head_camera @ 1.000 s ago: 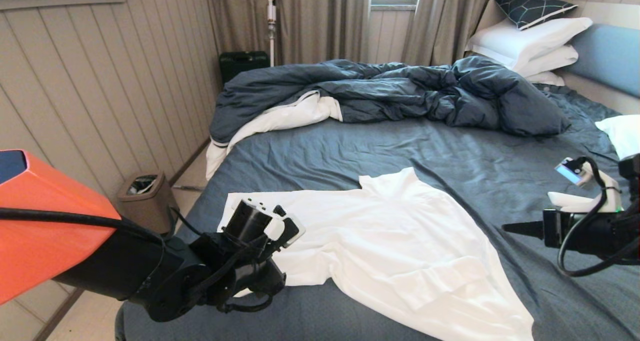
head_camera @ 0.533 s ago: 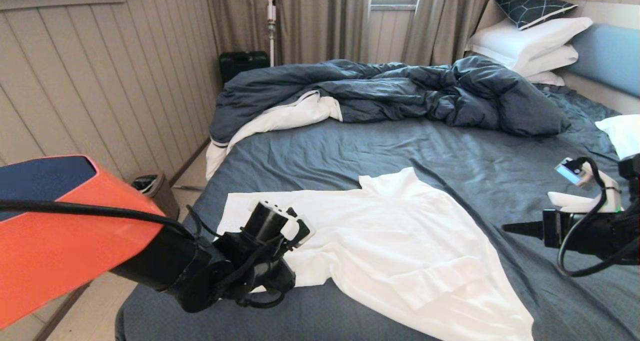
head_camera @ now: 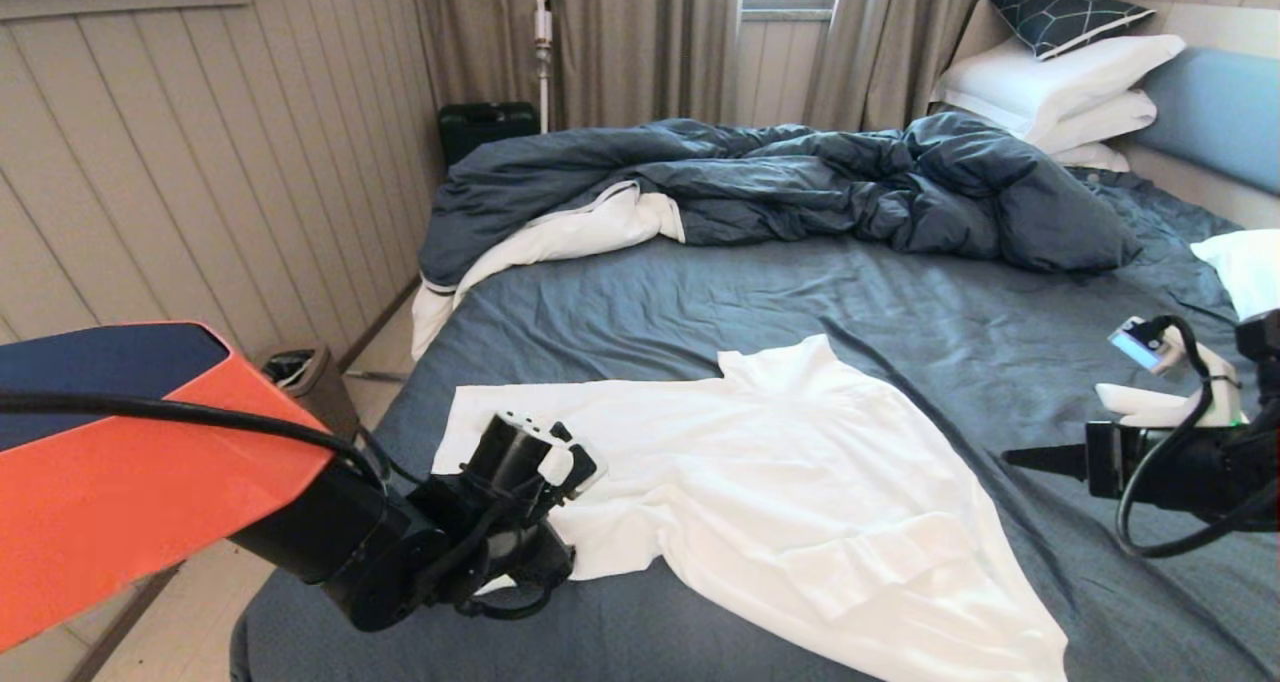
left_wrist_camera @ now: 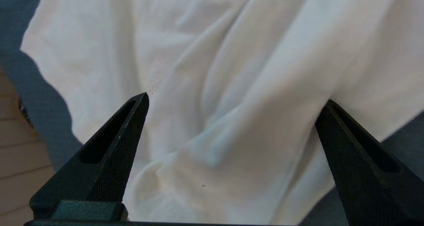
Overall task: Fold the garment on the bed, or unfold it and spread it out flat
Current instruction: Fold the white T-shirt
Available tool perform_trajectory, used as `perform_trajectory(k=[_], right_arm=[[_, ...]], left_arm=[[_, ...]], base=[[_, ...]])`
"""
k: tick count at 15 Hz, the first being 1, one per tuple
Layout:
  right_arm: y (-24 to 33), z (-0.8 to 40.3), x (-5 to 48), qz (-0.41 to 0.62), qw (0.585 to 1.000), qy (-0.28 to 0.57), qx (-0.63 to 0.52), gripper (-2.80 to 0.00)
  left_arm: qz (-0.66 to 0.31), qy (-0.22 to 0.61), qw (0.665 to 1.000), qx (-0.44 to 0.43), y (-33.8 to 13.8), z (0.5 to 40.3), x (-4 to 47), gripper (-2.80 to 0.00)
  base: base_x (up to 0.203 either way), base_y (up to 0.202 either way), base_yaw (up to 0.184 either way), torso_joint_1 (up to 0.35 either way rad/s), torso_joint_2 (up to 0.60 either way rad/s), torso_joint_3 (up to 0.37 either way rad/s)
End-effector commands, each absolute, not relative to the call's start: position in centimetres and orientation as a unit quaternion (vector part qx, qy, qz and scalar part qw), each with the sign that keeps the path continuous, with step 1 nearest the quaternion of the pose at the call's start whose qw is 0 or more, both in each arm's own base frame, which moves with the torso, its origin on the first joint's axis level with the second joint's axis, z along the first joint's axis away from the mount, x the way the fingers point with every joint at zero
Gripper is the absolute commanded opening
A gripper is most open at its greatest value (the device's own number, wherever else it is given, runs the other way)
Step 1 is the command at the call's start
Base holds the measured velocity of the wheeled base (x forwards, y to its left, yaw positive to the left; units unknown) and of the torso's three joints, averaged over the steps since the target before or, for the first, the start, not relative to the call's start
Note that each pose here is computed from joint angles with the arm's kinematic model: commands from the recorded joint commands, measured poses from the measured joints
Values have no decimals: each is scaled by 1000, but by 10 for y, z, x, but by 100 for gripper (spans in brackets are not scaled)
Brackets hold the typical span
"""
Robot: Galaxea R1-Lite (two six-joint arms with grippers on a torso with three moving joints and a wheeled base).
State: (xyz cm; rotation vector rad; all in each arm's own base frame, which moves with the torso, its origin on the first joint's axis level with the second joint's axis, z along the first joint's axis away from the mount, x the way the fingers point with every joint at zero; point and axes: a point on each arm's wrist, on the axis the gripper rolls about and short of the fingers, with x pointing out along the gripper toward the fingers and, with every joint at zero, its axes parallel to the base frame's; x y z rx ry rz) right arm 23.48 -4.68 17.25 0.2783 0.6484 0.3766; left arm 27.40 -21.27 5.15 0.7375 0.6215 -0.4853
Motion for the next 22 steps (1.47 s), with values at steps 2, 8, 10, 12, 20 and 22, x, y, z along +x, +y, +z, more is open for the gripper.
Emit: perform_trajectory(k=[2,8,10,12,20,22], right_arm=[[-47,172,234,186,920,316,136,-280],[-46,169,234,187,925,304,130,-280],[-46,169,234,187,925,303,129,-280],[-46,169,234,187,925,303,129,-280],[-45,168,233,188,924,305,130,-280],[-44,168,231,191,924,306,129,-280]], left_arm=[[-222,290,864,348,-208,57,276,0],[-199,292,872,339,-197,58,293,0],[-187,280,882,330,-196,64,307,0],[-176,269,890,325,-196,69,323,0],[-170,268,890,328,-180,80,310,0],[-170,252,896,322,-177,98,302,0]], base=[[0,0,0,0,0,0],[0,0,0,0,0,0],[0,0,0,0,0,0],[0,0,0,0,0,0],[0,0,0,0,0,0],[0,0,0,0,0,0]])
